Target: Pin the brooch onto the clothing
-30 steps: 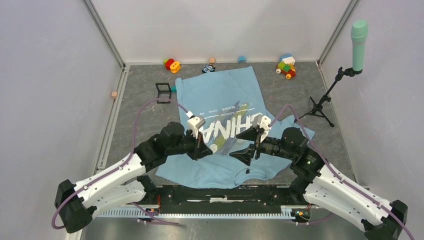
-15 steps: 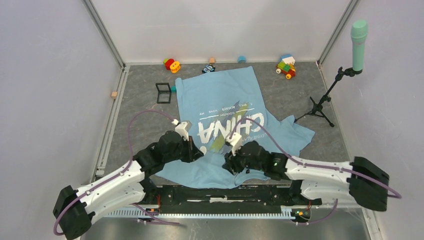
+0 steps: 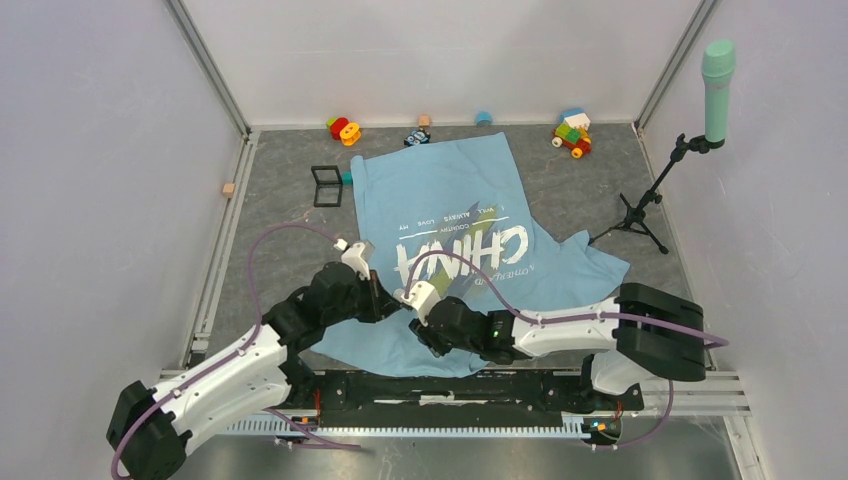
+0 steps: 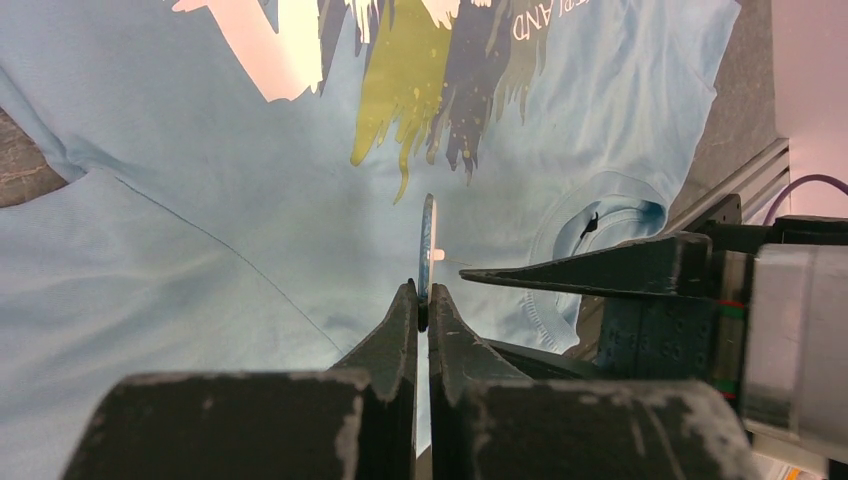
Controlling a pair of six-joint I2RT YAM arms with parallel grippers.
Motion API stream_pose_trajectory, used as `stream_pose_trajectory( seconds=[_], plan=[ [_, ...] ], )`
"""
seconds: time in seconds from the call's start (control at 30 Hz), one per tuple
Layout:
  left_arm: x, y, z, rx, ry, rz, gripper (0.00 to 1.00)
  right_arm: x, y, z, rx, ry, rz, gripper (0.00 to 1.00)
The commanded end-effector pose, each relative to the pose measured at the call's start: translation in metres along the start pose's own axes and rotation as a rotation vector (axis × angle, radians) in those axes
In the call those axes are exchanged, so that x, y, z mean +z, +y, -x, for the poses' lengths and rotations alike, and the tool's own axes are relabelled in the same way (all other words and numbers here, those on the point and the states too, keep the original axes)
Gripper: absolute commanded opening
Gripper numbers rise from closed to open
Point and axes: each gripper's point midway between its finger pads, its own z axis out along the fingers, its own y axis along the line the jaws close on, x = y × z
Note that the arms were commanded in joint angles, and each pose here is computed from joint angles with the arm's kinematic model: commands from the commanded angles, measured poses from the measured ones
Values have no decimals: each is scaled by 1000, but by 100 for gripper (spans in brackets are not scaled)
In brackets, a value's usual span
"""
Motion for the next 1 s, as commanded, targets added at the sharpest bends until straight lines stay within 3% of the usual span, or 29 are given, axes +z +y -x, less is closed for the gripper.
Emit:
stream_pose_trajectory(
  seconds=[0.0,0.43,0.53,0.67,0.97],
  plan=[
    [-2,1,3,-28,-24,3,2,11,3,19,-13,-48,-12,41],
    [-4,1,-3,-20,-4,-10,2,26,-6,-12,-19,41,-68,26],
    [-4,0,-4,-5,9,-12,2,28,-6,-16,-19,54,-66,19],
    [-4,6,-7,10,27,14,2,27,-5,-15,-22,50,-74,1],
    [-6,7,-11,-1,28,10,2,13,8,9,-26,-7,-39,0]
  ],
)
